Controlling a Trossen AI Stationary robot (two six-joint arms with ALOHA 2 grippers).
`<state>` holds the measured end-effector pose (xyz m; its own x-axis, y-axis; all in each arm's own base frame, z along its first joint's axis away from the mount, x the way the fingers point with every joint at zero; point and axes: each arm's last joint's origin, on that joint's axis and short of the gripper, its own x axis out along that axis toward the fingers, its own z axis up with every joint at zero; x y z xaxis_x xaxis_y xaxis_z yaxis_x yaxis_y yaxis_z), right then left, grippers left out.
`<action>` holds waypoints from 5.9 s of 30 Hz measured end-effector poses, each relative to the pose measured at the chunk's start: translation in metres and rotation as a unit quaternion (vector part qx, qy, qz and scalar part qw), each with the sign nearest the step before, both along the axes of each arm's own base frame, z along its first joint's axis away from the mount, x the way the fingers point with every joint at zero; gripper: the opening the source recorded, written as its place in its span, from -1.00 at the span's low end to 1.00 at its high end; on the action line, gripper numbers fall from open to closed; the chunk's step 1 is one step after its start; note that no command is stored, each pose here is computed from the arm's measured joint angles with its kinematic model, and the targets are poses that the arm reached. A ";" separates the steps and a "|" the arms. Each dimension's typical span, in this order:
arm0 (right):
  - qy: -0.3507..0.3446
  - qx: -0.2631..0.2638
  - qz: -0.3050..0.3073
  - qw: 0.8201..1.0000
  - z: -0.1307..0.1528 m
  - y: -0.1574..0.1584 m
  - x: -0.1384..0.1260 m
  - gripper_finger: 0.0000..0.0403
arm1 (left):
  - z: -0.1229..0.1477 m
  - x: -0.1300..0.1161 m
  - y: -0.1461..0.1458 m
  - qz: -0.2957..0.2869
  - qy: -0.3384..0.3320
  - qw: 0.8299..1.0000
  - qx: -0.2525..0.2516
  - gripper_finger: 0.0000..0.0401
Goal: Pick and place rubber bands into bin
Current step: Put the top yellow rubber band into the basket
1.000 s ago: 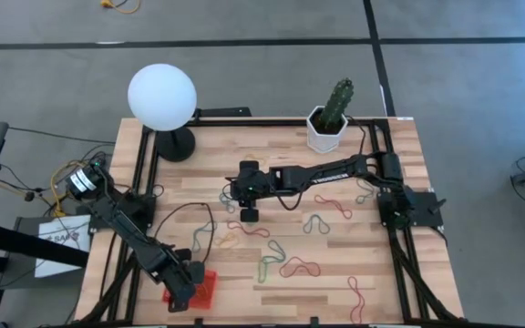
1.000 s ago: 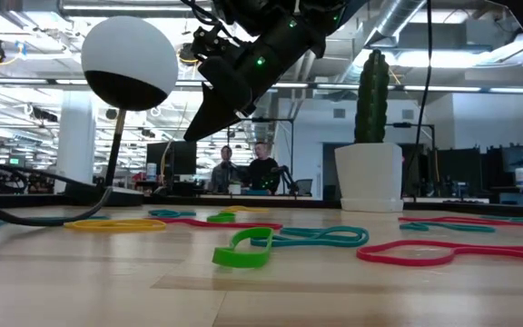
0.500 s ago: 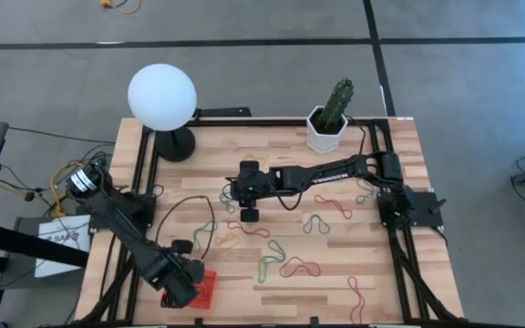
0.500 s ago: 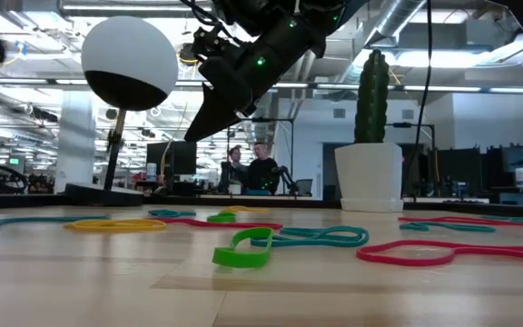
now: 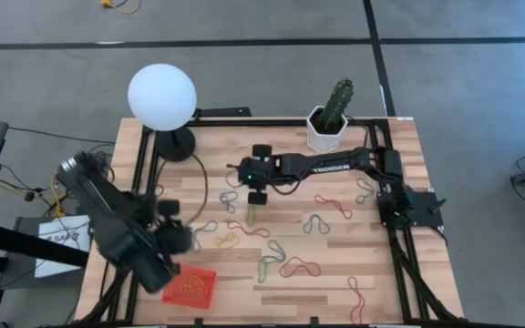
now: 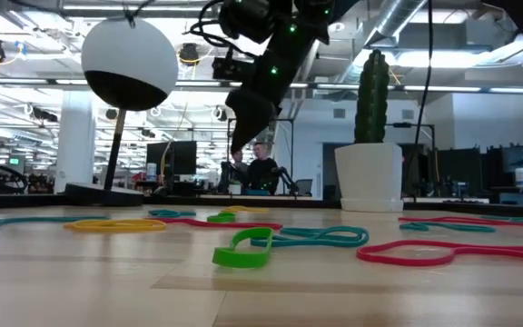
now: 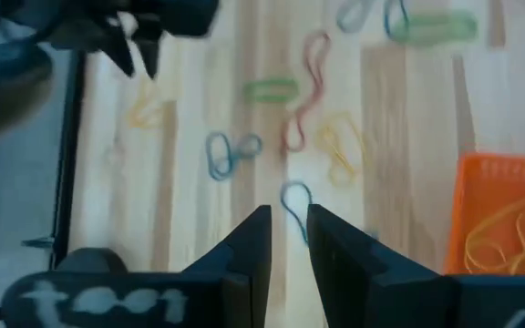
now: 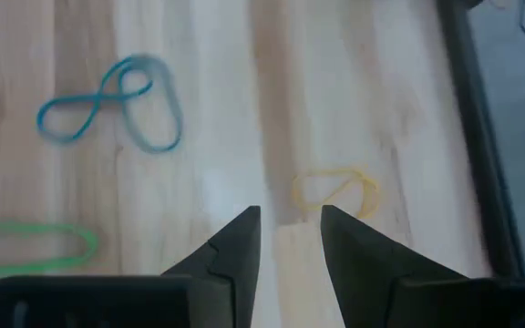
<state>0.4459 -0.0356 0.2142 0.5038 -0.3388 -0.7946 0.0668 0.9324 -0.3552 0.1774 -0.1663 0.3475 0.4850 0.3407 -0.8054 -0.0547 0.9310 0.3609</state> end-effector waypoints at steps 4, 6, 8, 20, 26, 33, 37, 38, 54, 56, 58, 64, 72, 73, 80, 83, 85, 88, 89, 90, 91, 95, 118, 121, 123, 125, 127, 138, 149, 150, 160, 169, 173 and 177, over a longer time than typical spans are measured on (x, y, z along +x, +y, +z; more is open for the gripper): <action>-0.007 0.028 -0.002 1.000 0.001 -0.015 -0.001 -0.45 | 0.010 -0.031 0.035 0.041 -0.082 0.995 -0.044 -0.68; -0.009 0.031 -0.011 0.999 0.001 -0.024 -0.002 -0.45 | 0.006 -0.043 0.051 0.062 -0.141 0.986 -0.068 -0.68; -0.018 0.031 -0.025 0.999 0.002 -0.038 -0.003 -0.45 | -0.005 -0.051 0.061 0.071 -0.179 0.977 -0.087 -0.68; -0.033 0.125 -0.161 0.979 -0.032 -0.120 -0.013 -0.45 | -0.082 -0.069 0.094 0.125 -0.263 0.952 -0.099 -0.68; 0.024 0.151 -0.165 0.974 -0.050 -0.120 -0.016 -0.45 | -0.083 -0.066 0.099 0.133 -0.267 0.952 -0.075 -0.68; 0.040 0.121 -0.161 0.979 -0.070 -0.111 0.005 -0.45 | -0.083 -0.063 0.103 0.149 -0.266 0.950 -0.073 -0.68; 0.058 0.100 -0.174 0.978 -0.069 -0.111 0.011 -0.45 | -0.083 -0.062 0.103 0.151 -0.269 0.948 -0.077 -0.68; 0.049 0.099 -0.178 0.978 -0.066 -0.111 0.014 -0.45 | -0.083 -0.062 0.103 0.151 -0.269 0.948 -0.078 -0.68; 0.094 0.168 -0.152 0.969 -0.043 -0.119 0.009 -0.45 | -0.083 -0.062 0.102 0.145 -0.262 0.951 -0.081 -0.68; 0.094 0.163 -0.140 0.972 -0.030 -0.118 0.010 -0.45 | -0.083 -0.062 0.102 0.145 -0.262 0.951 -0.081 -0.68; 0.071 0.149 -0.123 0.979 -0.008 -0.120 0.014 -0.45 | -0.083 -0.062 0.102 0.145 -0.262 0.951 -0.080 -0.68; 0.024 0.113 -0.060 0.992 0.033 -0.133 0.018 -0.45 | -0.083 -0.062 0.102 0.145 -0.262 0.951 -0.081 -0.68; 0.047 0.260 -0.046 0.963 0.029 -0.112 0.014 -0.45 | -0.081 -0.054 0.099 0.184 -0.296 0.928 -0.129 -0.68; 0.055 0.265 -0.042 0.962 0.028 -0.106 0.015 -0.45 | -0.081 -0.051 0.099 0.191 -0.297 0.926 -0.133 -0.68; 0.019 0.243 0.008 0.970 0.080 -0.072 0.003 -0.44 | -0.099 -0.014 0.098 0.251 -0.260 0.919 -0.158 -0.68; -0.014 0.221 0.042 0.974 0.116 -0.062 -0.013 -0.44 | -0.107 0.006 0.098 0.257 -0.269 0.916 -0.148 -0.68; -0.029 0.207 0.062 0.976 0.139 -0.056 -0.027 -0.44 | -0.111 0.021 0.098 0.260 -0.284 0.912 -0.141 -0.68; -0.065 0.196 0.072 0.976 0.177 -0.050 -0.056 -0.44 | -0.119 0.043 0.104 0.285 -0.307 0.897 -0.145 -0.68; -0.075 0.193 0.071 0.976 0.189 -0.049 -0.066 -0.44 | -0.123 0.050 0.107 0.293 -0.310 0.893 -0.142 -0.68; -0.085 0.190 0.073 0.975 0.198 -0.048 -0.075 -0.44 | -0.128 0.056 0.111 0.299 -0.309 0.893 -0.134 -0.68; -0.095 0.186 0.074 0.975 0.207 -0.047 -0.083 -0.44 | -0.132 0.063 0.115 0.306 -0.309 0.891 -0.129 -0.68; -0.109 0.181 0.084 0.974 0.228 -0.039 -0.107 -0.44 | -0.152 0.091 0.131 0.326 -0.324 0.879 -0.129 -0.68; -0.064 0.189 0.103 0.975 0.235 -0.023 -0.131 -0.44 | -0.228 0.170 0.235 0.409 -0.257 0.870 -0.101 -0.68; -0.062 0.186 0.103 0.975 0.234 -0.024 -0.132 -0.44 | -0.229 0.175 0.240 0.426 -0.227 0.872 -0.087 -0.68; -0.062 0.183 0.104 0.976 0.234 -0.026 -0.132 -0.44 | -0.228 0.178 0.244 0.431 -0.218 0.871 -0.082 -0.68; -0.061 0.179 0.108 0.976 0.234 -0.026 -0.132 -0.44 | -0.227 0.180 0.247 0.434 -0.214 0.871 -0.085 -0.68; -0.057 0.180 0.109 0.976 0.232 -0.026 -0.131 -0.44 | -0.227 0.179 0.250 0.435 -0.207 0.871 -0.099 -0.68; -0.043 0.185 0.103 0.976 0.229 -0.028 -0.133 -0.44 | -0.231 0.172 0.257 0.467 -0.187 0.856 -0.118 -0.68; -0.043 0.185 0.104 0.976 0.229 -0.028 -0.133 -0.44 | -0.231 0.173 0.255 0.459 -0.184 0.859 -0.133 -0.68; -0.043 0.185 0.104 0.976 0.229 -0.028 -0.133 -0.44 | -0.231 0.173 0.255 0.459 -0.183 0.859 -0.134 -0.68; -0.044 0.184 0.104 0.976 0.229 -0.028 -0.132 -0.44 | -0.231 0.174 0.254 0.447 -0.176 0.866 -0.136 -0.68; -0.044 0.185 0.105 0.976 0.226 -0.029 -0.127 -0.44 | -0.230 0.178 0.249 0.421 -0.181 0.877 -0.142 -0.68; -0.030 0.186 0.109 0.976 0.215 -0.031 -0.116 -0.44 | -0.230 0.177 0.250 0.426 -0.186 0.876 -0.127 -0.68; -0.017 0.188 0.109 0.976 0.205 -0.034 -0.104 -0.44 | -0.229 0.178 0.250 0.422 -0.184 0.880 -0.120 -0.68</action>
<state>0.3414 -0.0697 0.4189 0.5604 0.0911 -0.8232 -0.1418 0.9898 0.0130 0.3549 0.0837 0.1181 0.3837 0.5455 -0.7451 -0.8344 0.5504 -0.0267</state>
